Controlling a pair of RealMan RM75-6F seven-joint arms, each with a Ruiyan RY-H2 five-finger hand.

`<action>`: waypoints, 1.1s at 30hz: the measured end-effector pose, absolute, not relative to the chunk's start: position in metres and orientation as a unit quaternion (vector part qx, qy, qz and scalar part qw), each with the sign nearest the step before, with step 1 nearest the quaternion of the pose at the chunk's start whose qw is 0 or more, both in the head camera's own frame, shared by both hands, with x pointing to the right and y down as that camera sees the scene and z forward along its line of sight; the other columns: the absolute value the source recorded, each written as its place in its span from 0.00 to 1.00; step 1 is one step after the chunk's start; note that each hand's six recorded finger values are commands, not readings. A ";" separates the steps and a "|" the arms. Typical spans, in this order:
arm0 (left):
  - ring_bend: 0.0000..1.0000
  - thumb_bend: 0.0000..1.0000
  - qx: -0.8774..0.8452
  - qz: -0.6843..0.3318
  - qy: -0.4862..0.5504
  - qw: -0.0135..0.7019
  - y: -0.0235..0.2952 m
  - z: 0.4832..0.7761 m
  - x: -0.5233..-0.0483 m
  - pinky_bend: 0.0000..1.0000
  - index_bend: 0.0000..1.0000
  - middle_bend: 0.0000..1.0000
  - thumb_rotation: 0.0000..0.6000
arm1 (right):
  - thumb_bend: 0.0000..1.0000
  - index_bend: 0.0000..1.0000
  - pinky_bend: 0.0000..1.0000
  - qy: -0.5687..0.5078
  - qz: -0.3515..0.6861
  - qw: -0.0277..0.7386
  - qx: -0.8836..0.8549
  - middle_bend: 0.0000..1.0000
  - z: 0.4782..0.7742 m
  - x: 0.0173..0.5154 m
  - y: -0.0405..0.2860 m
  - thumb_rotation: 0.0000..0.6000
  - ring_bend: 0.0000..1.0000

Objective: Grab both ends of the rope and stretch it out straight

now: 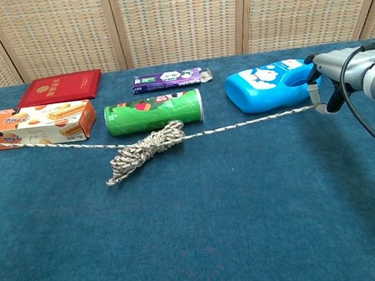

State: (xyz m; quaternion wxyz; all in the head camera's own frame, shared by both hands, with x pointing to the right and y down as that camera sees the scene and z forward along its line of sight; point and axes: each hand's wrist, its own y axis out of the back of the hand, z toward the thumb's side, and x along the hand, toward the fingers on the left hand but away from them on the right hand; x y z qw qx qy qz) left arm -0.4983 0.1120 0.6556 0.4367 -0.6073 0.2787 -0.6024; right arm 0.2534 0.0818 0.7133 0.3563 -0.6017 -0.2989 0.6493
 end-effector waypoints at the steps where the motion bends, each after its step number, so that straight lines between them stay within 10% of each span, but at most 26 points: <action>1: 0.00 0.59 -0.608 -0.601 0.279 0.437 0.112 0.656 -0.498 0.00 0.78 0.00 1.00 | 0.43 0.64 0.00 -0.299 0.649 0.355 -0.603 0.01 0.714 0.253 0.082 1.00 0.00; 3: 0.00 0.47 -0.609 -0.601 0.278 0.438 0.112 0.656 -0.497 0.00 0.65 0.00 1.00 | 0.37 0.45 0.00 -0.298 0.648 0.352 -0.607 0.01 0.715 0.252 0.084 1.00 0.00; 5: 0.00 0.14 -0.610 -0.601 0.277 0.436 0.113 0.657 -0.496 0.00 0.22 0.00 1.00 | 0.17 0.15 0.00 -0.300 0.645 0.344 -0.613 0.01 0.715 0.250 0.085 1.00 0.00; 7: 0.00 0.01 -0.616 -0.599 0.282 0.427 0.114 0.656 -0.496 0.00 0.01 0.00 1.00 | 0.04 0.03 0.00 -0.305 0.640 0.338 -0.619 0.00 0.714 0.249 0.085 1.00 0.00; 33: 0.00 0.00 -0.652 -0.506 0.472 0.311 0.181 0.559 -0.453 0.00 0.00 0.00 1.00 | 0.00 0.00 0.00 -0.416 0.448 0.453 -0.649 0.00 0.591 0.267 0.135 1.00 0.00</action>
